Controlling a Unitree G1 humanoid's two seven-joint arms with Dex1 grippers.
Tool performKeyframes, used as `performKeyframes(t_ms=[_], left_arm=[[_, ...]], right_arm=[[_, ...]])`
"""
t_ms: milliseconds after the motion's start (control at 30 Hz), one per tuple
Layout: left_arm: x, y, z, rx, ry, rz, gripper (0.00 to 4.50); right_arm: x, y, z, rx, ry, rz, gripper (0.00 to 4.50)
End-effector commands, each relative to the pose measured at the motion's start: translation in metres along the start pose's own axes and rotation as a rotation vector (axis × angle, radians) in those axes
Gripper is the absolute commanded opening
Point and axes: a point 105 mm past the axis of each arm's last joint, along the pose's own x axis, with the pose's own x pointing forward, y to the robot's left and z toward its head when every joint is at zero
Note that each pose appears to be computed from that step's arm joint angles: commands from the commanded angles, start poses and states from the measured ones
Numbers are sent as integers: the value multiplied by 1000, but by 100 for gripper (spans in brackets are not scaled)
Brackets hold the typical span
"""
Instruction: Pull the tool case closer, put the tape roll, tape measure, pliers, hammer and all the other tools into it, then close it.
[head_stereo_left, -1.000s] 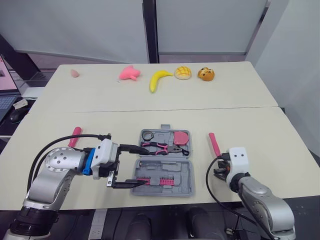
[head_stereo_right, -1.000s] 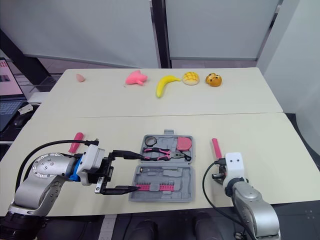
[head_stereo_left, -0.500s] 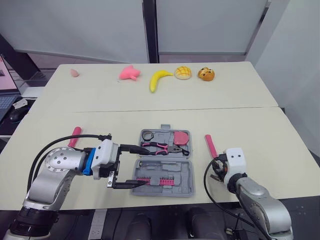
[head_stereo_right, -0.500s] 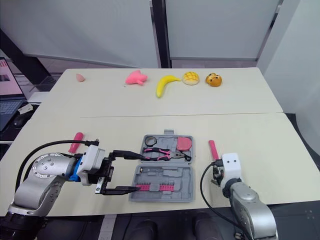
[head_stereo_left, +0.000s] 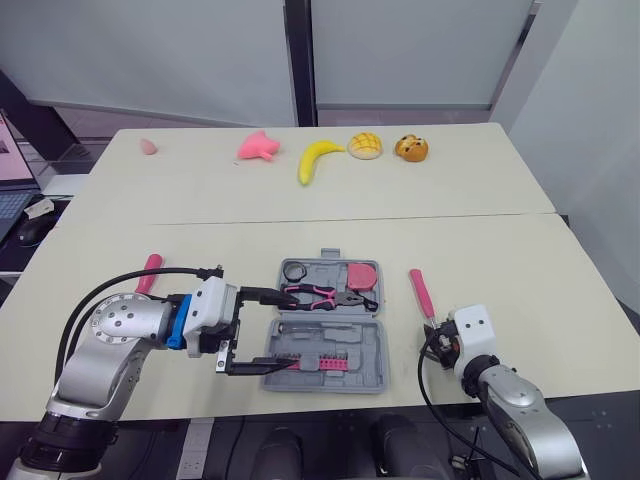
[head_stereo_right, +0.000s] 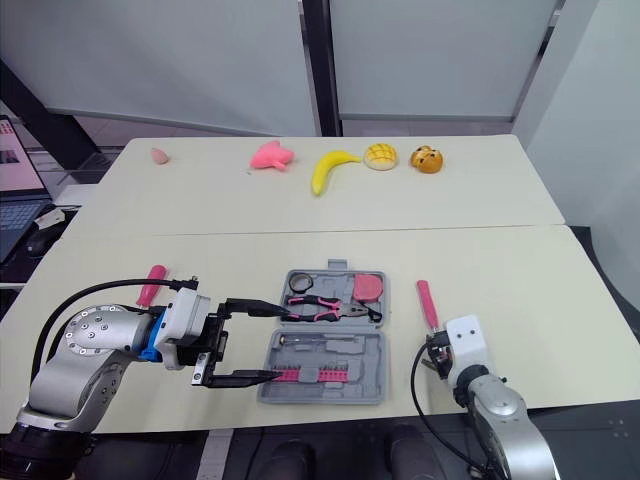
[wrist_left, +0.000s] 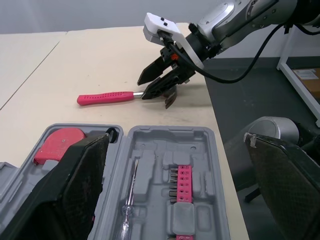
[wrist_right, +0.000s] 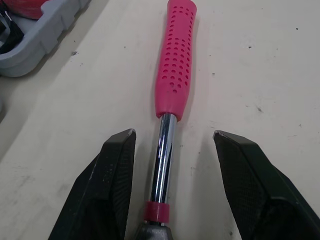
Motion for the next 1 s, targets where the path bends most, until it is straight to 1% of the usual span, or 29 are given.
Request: performKeyframes(t_ms=[33,67,200,333,500,533,700,800,900,967,1000], left_arm=[[3,-1,7,38,-10,-13,450],[3,-1,7,38,-11,-11,450],[3,-1,7,38,-12,-9,450],[2,-1,7,37,-10,-9,450],[-2,3,6,11,-3,5,450],[-3,3,6,4,-2,9,450],[-7,10,5,-20,13,46,450],[-13,12,4,-25,32,65,450],[-29,15,-2,-23,84,119,450],[-39,16,-8,-24,128,136,450],[-46,15,-13,-20,169,140,450]], right_arm=[[2,-4,3,15,-21,-31,264],[2,-5,2,26,-18,-37,264],[3,-2,1,40,-24,-35,198],[4,-2,1,43,-28,-38,115],[3,-3,5,43,-50,-44,30],[2,-3,6,42,-55,-45,22],[-2,-6,17,-1,-94,-34,22],[-8,-9,30,-61,-130,-14,22],[-22,-18,55,-237,-143,32,22],[-31,-16,65,-353,-112,108,22],[-36,-12,73,-444,-94,173,22]])
